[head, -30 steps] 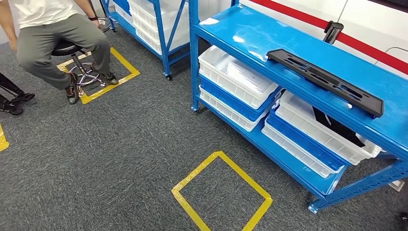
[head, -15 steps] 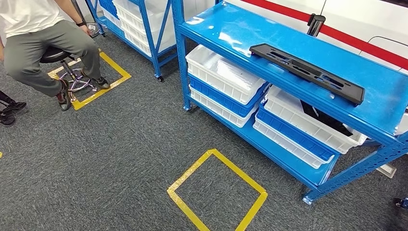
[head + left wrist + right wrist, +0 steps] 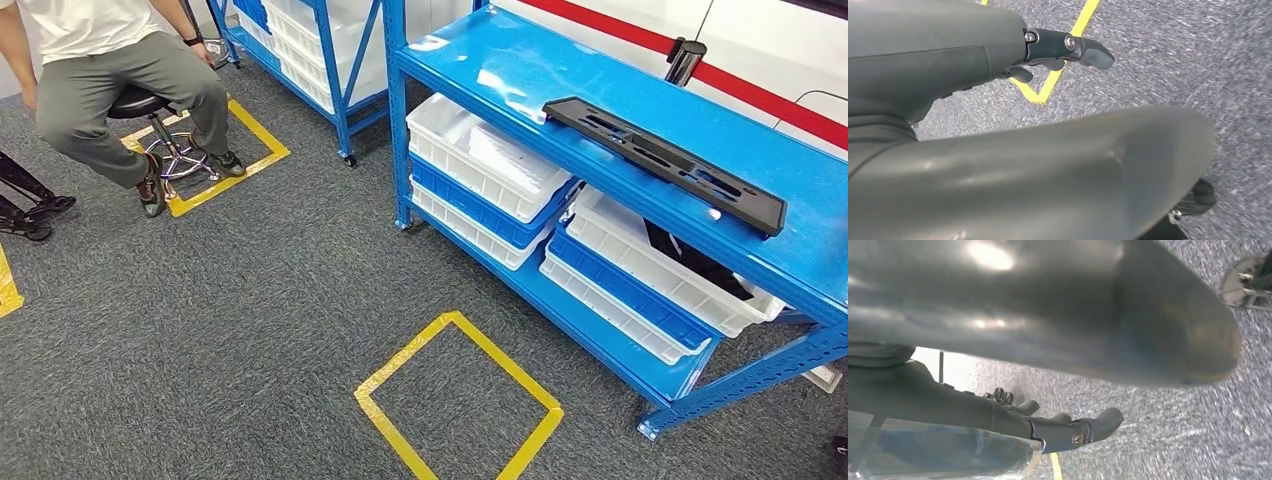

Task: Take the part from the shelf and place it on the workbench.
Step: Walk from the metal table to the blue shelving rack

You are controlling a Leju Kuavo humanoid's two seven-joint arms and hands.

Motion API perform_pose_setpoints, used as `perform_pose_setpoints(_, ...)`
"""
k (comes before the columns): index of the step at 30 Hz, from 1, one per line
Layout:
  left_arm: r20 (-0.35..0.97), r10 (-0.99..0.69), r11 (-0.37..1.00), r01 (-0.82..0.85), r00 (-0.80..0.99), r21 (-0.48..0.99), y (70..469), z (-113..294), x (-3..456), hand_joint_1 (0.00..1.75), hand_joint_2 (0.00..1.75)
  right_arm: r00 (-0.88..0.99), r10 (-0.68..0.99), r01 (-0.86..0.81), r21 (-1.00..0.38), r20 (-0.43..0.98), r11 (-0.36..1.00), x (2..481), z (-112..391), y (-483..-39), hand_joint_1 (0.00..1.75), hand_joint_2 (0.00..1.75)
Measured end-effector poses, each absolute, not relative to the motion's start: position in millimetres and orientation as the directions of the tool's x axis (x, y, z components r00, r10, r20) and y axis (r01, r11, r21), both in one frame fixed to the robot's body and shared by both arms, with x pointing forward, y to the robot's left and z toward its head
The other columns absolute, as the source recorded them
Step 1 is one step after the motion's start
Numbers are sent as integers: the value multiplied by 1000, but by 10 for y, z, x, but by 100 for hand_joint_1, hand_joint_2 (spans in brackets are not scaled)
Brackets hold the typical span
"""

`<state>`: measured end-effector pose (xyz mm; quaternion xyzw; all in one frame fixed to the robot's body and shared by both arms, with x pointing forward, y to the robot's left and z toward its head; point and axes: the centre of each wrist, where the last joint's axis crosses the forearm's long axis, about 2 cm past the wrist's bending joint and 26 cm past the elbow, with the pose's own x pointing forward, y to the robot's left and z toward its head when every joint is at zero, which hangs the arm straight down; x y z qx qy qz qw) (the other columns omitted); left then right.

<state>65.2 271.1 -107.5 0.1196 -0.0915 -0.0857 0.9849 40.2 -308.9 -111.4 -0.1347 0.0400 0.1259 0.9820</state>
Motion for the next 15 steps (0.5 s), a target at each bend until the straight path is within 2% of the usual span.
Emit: perform_pose_setpoints(15,159,-177,954,130,971,270,2765,-1084,605,0,0,964,246,-265,-256,-105,930,442,-1110,-3059,0,0)
